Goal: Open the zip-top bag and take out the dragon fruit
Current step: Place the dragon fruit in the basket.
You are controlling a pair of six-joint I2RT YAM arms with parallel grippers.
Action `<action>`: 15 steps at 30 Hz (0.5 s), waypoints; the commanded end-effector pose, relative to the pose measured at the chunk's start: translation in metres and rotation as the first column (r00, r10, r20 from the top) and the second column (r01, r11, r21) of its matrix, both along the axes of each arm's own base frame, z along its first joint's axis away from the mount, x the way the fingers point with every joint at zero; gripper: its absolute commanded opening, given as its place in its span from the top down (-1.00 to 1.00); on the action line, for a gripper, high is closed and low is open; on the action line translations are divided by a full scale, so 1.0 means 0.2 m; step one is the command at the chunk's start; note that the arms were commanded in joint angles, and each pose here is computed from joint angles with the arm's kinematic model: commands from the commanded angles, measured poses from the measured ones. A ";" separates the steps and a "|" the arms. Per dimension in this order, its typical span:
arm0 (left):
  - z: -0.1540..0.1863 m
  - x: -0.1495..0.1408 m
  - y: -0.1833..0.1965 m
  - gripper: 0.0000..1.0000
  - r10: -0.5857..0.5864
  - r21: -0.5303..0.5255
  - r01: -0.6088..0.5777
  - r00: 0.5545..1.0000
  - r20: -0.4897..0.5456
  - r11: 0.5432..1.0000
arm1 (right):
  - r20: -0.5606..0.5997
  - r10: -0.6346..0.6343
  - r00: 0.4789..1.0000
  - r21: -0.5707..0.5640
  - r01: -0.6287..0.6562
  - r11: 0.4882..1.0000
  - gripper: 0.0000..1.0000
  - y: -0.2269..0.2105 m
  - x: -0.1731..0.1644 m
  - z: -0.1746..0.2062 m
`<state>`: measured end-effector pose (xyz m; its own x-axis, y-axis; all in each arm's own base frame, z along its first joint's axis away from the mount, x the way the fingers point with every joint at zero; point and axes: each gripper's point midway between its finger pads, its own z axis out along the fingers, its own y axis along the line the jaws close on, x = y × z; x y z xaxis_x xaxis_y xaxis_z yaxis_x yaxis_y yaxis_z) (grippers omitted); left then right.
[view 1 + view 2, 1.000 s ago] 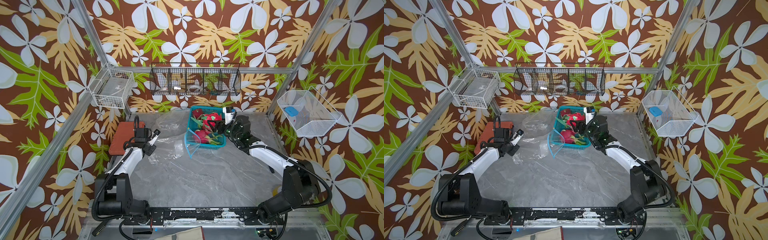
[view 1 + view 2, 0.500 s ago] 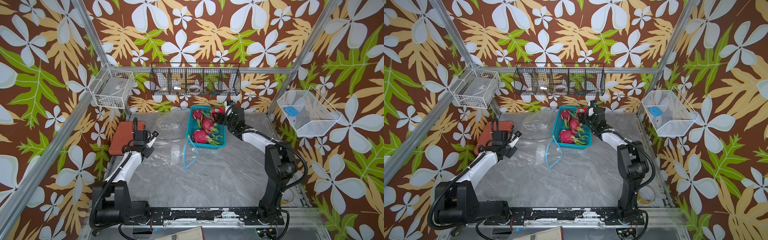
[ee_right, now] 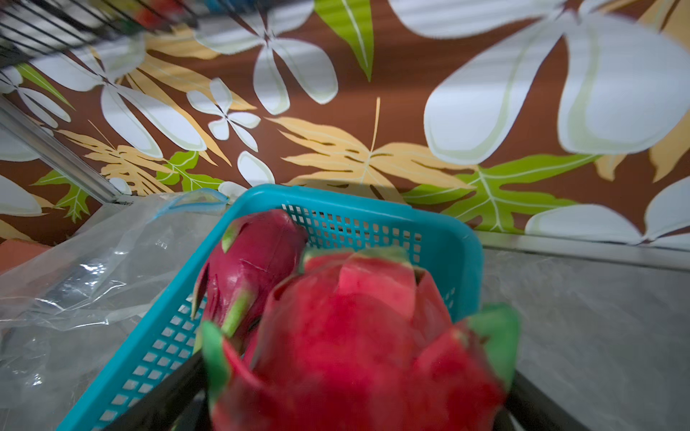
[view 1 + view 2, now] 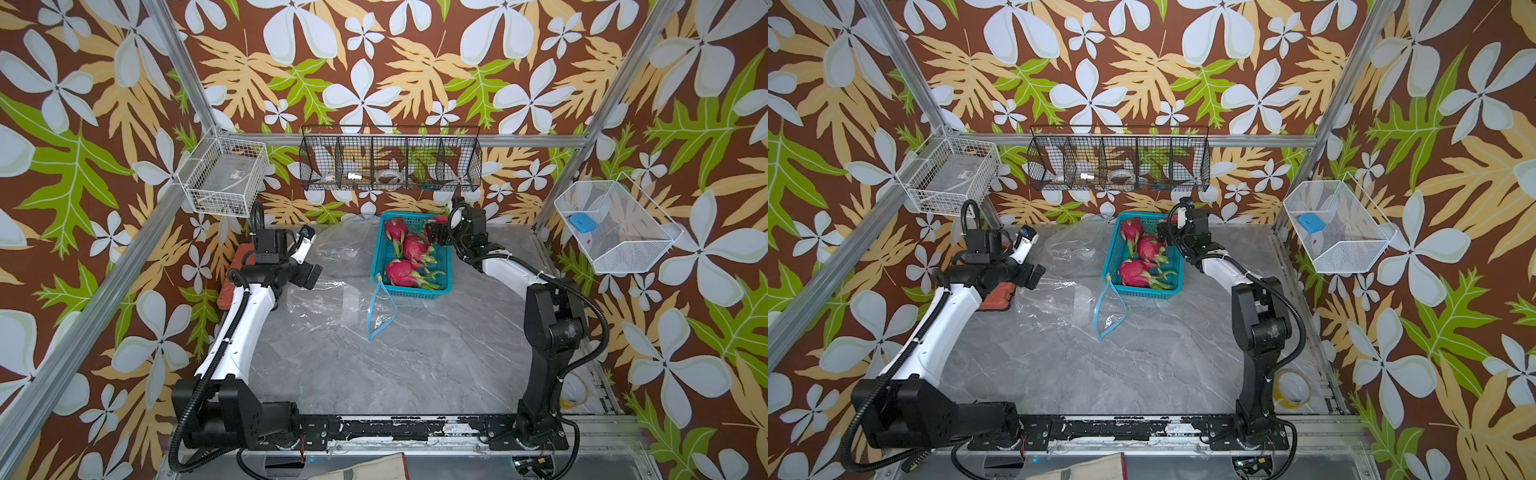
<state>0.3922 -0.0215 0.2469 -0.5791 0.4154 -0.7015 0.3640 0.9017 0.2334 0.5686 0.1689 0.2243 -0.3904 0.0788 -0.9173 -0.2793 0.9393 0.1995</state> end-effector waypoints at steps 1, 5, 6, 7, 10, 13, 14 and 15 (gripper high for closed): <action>0.02 -0.01 -0.10 -1.00 -0.016 -0.127 0.009 0.998 -0.057 0.992 | 0.082 -0.046 0.996 -0.054 0.050 0.997 -0.99 -0.07 -0.06 0.19; 0.08 0.11 -0.12 -1.00 0.030 -0.201 -0.036 0.999 -0.032 0.979 | 0.124 -0.044 0.991 -0.066 0.053 0.996 -0.99 -0.12 -0.23 0.39; 0.09 0.14 -0.12 -1.00 0.037 -0.210 -0.042 0.999 -0.028 0.977 | 0.139 -0.035 0.990 -0.058 0.044 0.997 -0.99 -0.12 -0.28 0.43; 0.08 0.17 -0.13 -1.00 0.037 -0.216 -0.042 0.999 -0.028 0.975 | 0.155 -0.015 0.988 -0.052 0.023 0.998 -0.99 -0.11 -0.30 0.45; 0.04 0.22 -0.15 -1.00 0.028 -0.232 -0.038 0.998 -0.049 0.972 | 0.101 0.002 0.995 -0.063 0.005 0.998 -0.99 -0.09 -0.32 0.44; -0.02 0.25 -0.15 -1.00 0.035 -0.254 -0.041 0.999 -0.027 0.966 | 0.120 -0.052 0.991 -0.050 0.059 0.997 -0.99 -0.16 -0.40 0.49; -0.05 0.26 -0.16 -1.00 0.042 -0.268 -0.042 0.999 -0.008 0.963 | 0.140 -0.077 0.987 -0.042 0.084 0.996 -0.99 -0.21 -0.45 0.50; -0.08 0.26 -0.15 -1.00 0.055 -0.285 -0.049 0.998 0.015 0.957 | 0.153 -0.106 0.982 -0.038 0.113 0.993 -0.99 -0.26 -0.48 0.50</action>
<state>0.4351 -0.0483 0.2291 -0.6343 0.2227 -0.7403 0.3291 0.9443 0.0021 0.4837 0.1370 0.3156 -0.2763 0.0386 -0.9603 -0.2635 0.9579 0.1143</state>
